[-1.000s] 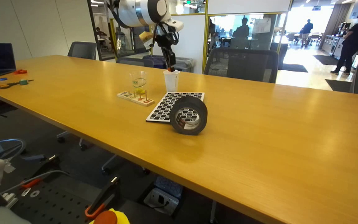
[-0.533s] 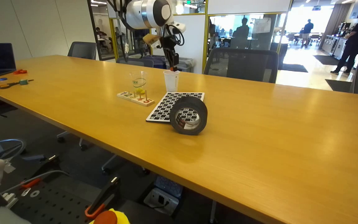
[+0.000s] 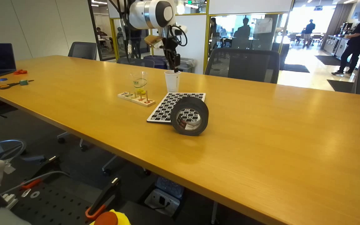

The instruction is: Pick up the orange and yellow objects on the table and put them in the two cups

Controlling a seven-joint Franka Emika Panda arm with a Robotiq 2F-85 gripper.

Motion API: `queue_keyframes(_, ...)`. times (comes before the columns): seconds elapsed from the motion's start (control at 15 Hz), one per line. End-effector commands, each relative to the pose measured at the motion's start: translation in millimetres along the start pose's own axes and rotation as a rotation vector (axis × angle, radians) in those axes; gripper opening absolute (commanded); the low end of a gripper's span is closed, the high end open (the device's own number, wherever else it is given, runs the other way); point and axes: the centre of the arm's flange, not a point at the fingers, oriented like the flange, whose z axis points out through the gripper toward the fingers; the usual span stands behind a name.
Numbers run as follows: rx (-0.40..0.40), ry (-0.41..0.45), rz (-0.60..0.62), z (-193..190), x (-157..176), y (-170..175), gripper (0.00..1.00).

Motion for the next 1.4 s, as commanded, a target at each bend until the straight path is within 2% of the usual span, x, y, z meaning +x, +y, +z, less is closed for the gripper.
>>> queue_keyframes(0.0, -0.01, -0.03, -0.031, -7.5, 8.0, -9.7, 0.88)
queue_keyframes(0.13, -0.021, -0.038, -0.055, -15.8, -1.3, -1.1, 1.0)
queue_keyframes(0.47, -0.034, -0.049, -0.205, -68.5, -34.9, 30.0, 1.0)
queue_keyframes(0.73, -0.049, -0.114, -0.379, -115.4, -70.3, 60.1, 1.0)
queue_keyframes(0.93, -0.057, -0.185, -0.534, -146.3, -104.9, 85.7, 1.0)
queue_keyframes(1.13, -0.093, -0.238, -0.617, -172.2, -146.4, 112.3, 1.0)
queue_keyframes(1.33, -0.122, -0.248, -0.677, -194.3, -189.0, 140.9, 1.0)
